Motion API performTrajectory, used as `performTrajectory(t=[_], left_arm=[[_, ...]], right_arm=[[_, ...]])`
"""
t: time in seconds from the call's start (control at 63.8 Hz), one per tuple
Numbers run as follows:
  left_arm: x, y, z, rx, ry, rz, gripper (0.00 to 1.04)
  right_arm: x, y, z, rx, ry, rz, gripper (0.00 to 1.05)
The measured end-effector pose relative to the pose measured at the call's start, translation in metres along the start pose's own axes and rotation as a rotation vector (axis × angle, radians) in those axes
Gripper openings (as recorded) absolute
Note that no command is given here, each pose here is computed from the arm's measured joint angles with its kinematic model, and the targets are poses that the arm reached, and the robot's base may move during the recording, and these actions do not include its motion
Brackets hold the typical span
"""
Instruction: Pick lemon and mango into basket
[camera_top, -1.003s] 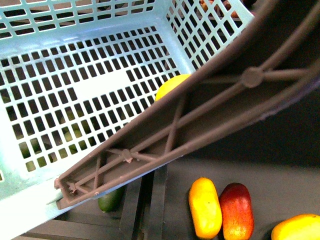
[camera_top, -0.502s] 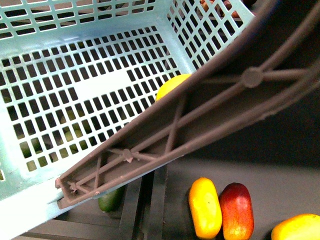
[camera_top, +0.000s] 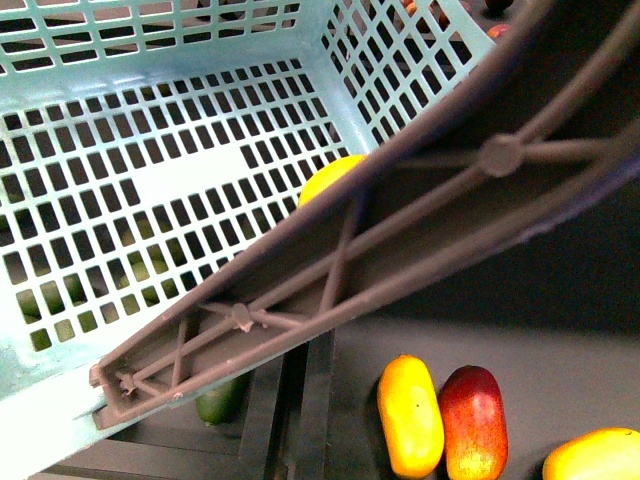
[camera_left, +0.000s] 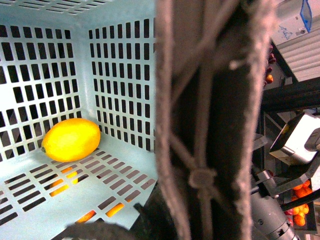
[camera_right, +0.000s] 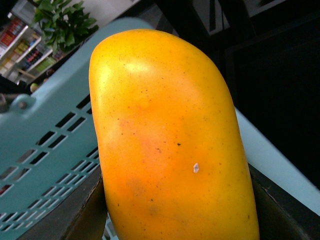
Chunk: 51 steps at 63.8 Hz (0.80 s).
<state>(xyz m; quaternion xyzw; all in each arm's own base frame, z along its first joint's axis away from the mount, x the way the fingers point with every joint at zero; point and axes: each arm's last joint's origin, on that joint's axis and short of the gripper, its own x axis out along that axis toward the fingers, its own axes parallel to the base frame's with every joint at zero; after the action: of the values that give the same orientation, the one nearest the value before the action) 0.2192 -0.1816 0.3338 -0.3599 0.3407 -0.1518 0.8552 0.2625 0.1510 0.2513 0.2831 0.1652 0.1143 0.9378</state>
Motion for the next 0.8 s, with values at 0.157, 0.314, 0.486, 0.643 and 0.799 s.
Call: performTrajectory(t=[0.157, 0.314, 0.486, 0.643, 0.799], left_arm=[[0.0, 0.0, 0.0, 0.0, 0.0, 0.0, 0.04], [0.0, 0.0, 0.0, 0.0, 0.0, 0.0, 0.04], [0.0, 0.0, 0.0, 0.004, 0.002, 0.0, 0.04], [0.0, 0.0, 0.0, 0.001, -0.001, 0.002, 0.04], [0.001, 0.0, 0.0, -0.003, 0.001, 0.002, 0.04]], right_arm=[[0.002, 0.004, -0.009, -0.03, 0.024, -0.004, 0.65], [0.003, 0.004, -0.011, -0.055, 0.016, -0.02, 0.83], [-0.004, -0.001, 0.003, -0.063, -0.037, -0.053, 0.96], [-0.028, -0.022, 0.028, -0.089, -0.113, -0.142, 0.96], [-0.061, -0.044, 0.039, -0.196, -0.196, -0.247, 0.93]])
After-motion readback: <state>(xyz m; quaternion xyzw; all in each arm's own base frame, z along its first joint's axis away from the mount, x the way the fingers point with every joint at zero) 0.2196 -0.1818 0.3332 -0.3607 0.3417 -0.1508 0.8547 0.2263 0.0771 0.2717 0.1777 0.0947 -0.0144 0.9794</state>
